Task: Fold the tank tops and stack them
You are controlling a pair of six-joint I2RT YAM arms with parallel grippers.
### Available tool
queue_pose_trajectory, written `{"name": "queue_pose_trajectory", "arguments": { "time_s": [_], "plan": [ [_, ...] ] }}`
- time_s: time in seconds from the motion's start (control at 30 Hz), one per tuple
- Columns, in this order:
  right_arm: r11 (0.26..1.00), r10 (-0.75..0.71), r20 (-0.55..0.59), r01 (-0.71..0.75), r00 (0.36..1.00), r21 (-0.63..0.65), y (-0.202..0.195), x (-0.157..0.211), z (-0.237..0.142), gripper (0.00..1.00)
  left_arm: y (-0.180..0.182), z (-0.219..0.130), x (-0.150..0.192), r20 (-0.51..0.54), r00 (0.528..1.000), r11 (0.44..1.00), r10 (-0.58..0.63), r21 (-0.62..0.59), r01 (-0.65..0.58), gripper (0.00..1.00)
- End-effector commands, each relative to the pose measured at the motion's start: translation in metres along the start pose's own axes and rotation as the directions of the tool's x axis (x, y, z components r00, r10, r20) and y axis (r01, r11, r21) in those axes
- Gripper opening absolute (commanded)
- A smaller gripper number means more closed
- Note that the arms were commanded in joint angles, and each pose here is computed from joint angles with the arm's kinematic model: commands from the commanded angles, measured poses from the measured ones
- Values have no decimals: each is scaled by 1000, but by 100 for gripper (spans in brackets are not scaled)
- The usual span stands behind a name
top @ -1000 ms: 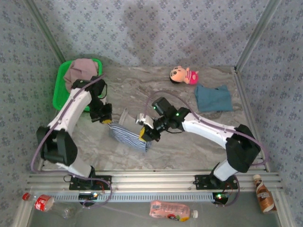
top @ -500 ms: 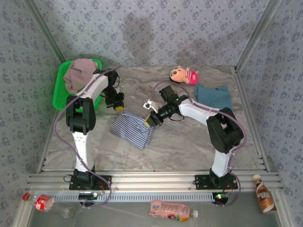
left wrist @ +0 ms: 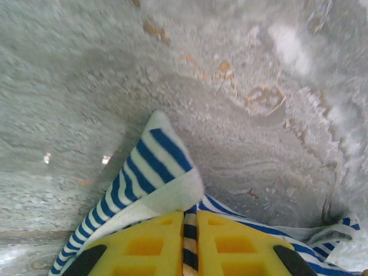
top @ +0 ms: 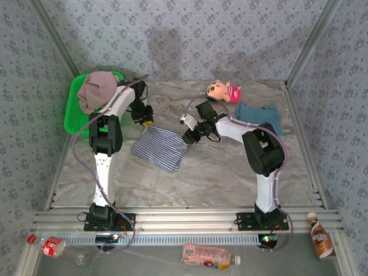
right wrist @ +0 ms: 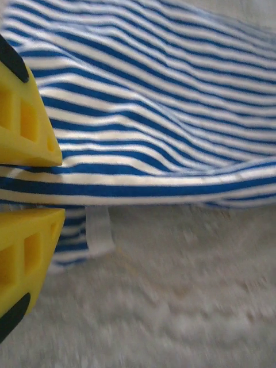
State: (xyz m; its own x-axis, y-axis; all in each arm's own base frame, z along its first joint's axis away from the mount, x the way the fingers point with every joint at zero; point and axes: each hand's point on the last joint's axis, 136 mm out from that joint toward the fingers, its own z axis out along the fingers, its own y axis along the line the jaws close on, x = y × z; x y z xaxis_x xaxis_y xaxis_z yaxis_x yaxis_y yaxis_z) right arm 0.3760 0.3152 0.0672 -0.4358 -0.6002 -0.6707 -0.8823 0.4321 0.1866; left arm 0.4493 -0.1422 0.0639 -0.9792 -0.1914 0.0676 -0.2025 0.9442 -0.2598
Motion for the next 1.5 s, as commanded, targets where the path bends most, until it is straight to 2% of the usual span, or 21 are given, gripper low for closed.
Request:
{"name": "queue_pose_trajectory", "arguments": {
  "time_s": [0.0,0.1,0.17,0.23,0.4,0.53,0.57,0.6,0.7,0.83,0.97,1.17,1.3,1.47],
  "plan": [
    [989,-35,37,29,999,144,-28,-18,7,27,3,-16,-16,73,997,999,-23,-21,24,14],
    [978,-54,24,48,998,203,-38,-19,10,28,8,-21,-19,93,995,998,-23,-53,28,18],
    [966,-55,19,49,998,252,-45,-19,8,29,12,-27,-21,117,993,997,-25,-74,34,26],
    [956,-56,34,44,998,290,-49,-22,1,30,16,-34,-24,145,989,995,-29,-92,43,26],
    [953,-55,95,23,994,302,-35,-32,-27,37,13,-55,-13,181,983,995,15,-99,3,36],
    [974,9,153,-43,988,221,-6,-38,-45,43,8,-61,12,186,980,996,72,-57,-62,45],
    [980,47,138,-72,989,187,5,-25,-41,44,7,-57,19,179,980,996,86,-46,-79,48],
    [983,74,150,-98,986,158,16,-25,-41,45,6,-55,27,174,979,995,104,-26,-101,52],
    [980,173,191,-189,966,68,43,-26,-33,47,13,-33,46,116,984,990,138,-12,-138,57],
    [973,225,160,-230,961,14,71,-18,-7,49,13,-9,48,86,978,981,191,14,-193,57],
    [959,280,140,-284,950,7,75,-11,14,51,18,6,36,62,970,972,234,-20,-233,58],
    [954,295,63,-297,954,31,76,9,36,51,27,20,10,68,973,975,220,-26,-218,58],
    [956,284,-23,-281,959,88,73,31,40,51,29,35,6,28,976,976,216,-18,-215,57],
    [957,249,-105,-228,963,181,64,52,27,51,34,39,9,0,982,982,189,-2,-189,48]
  ]
}}
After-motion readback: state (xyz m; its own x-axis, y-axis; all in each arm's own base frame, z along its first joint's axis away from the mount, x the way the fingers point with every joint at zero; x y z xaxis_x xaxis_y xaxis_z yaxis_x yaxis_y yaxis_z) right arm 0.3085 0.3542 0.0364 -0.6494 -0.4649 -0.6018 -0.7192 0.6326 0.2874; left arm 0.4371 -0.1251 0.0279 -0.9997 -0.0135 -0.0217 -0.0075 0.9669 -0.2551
